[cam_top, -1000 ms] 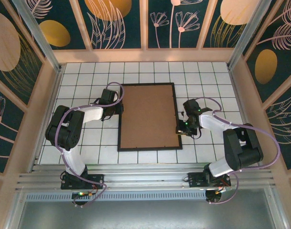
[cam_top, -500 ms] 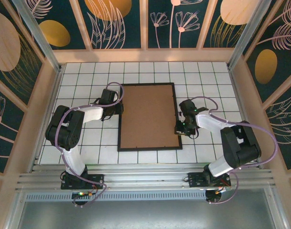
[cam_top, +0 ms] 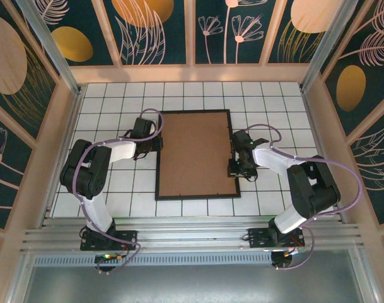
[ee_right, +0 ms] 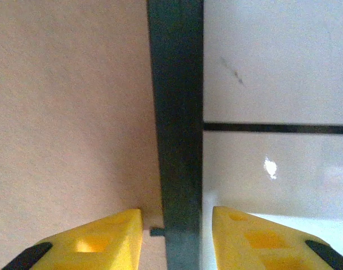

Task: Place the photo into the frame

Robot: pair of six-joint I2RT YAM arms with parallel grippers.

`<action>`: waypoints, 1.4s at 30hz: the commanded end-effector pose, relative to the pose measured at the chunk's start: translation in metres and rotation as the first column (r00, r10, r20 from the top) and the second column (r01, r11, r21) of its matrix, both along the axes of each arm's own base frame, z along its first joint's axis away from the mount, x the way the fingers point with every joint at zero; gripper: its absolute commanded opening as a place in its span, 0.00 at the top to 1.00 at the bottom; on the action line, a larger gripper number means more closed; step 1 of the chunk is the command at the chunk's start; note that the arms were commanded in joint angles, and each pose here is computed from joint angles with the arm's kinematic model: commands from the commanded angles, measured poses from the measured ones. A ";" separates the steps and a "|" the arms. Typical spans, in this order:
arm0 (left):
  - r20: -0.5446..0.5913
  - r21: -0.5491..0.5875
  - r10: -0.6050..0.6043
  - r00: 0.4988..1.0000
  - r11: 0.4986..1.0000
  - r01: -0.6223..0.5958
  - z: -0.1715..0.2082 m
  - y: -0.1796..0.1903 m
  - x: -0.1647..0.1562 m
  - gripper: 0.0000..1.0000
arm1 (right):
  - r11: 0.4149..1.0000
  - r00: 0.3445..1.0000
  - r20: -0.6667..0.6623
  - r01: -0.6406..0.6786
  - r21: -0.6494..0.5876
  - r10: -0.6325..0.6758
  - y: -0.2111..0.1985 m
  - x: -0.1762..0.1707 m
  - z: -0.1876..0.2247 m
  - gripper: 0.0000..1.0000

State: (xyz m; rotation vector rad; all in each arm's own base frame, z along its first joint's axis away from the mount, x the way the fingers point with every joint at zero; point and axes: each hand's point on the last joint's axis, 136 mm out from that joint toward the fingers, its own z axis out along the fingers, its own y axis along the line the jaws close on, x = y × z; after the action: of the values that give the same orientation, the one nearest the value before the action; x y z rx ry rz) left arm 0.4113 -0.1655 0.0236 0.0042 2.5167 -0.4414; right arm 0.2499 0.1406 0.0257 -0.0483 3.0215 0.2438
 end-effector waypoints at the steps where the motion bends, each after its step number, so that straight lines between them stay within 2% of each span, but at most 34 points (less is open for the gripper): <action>1: -0.121 0.004 -0.038 0.992 0.999 0.038 -0.032 -0.003 -0.027 0.80 | 0.994 0.990 0.142 -0.002 0.113 -0.014 0.010 0.040 0.037 0.58; 5: -0.121 -0.004 -0.042 0.992 0.999 0.042 -0.032 -0.005 -0.026 0.80 | 0.975 0.970 0.227 0.038 0.220 -0.089 0.005 0.081 0.057 0.51; 8: -0.123 -0.006 -0.046 0.991 0.999 0.046 -0.032 -0.006 -0.025 0.80 | 0.961 0.949 0.277 0.075 0.266 -0.151 -0.005 0.119 0.061 0.50; 12: -0.117 -0.010 -0.053 0.992 0.999 0.052 -0.028 -0.008 -0.023 0.80 | 0.946 0.938 0.296 0.086 0.313 -0.183 -0.006 0.158 0.055 0.50; 16: -0.114 -0.009 -0.054 0.992 0.999 0.053 -0.027 -0.008 -0.021 0.80 | 0.950 0.950 0.262 0.084 0.302 -0.167 -0.003 0.175 0.032 0.53; 21: -0.113 -0.032 -0.063 0.992 0.998 0.059 -0.025 -0.013 -0.019 0.79 | 0.959 0.957 0.242 0.091 0.268 -0.159 -0.005 0.180 0.011 0.59; 30: -0.109 -0.062 -0.074 0.991 0.996 0.067 -0.019 -0.018 -0.019 0.78 | 0.965 0.971 0.188 0.101 0.243 -0.149 -0.011 0.152 -0.010 0.76; 35: -0.071 -0.090 -0.054 0.996 0.995 0.048 -0.006 -0.018 -0.017 0.67 | 0.971 0.970 0.188 0.114 0.211 -0.155 -0.020 0.136 -0.013 0.79; 42: -0.026 -0.092 0.032 0.999 0.995 -0.034 0.011 0.003 0.005 0.57 | 0.974 0.973 0.182 0.108 0.197 -0.144 -0.021 0.137 -0.021 0.80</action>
State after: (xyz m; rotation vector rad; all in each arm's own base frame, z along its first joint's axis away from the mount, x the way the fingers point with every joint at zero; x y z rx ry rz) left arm 0.4103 -0.1704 0.0221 -0.0401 2.5334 -0.5385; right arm 0.4051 0.1290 0.0258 0.1282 2.6925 0.5519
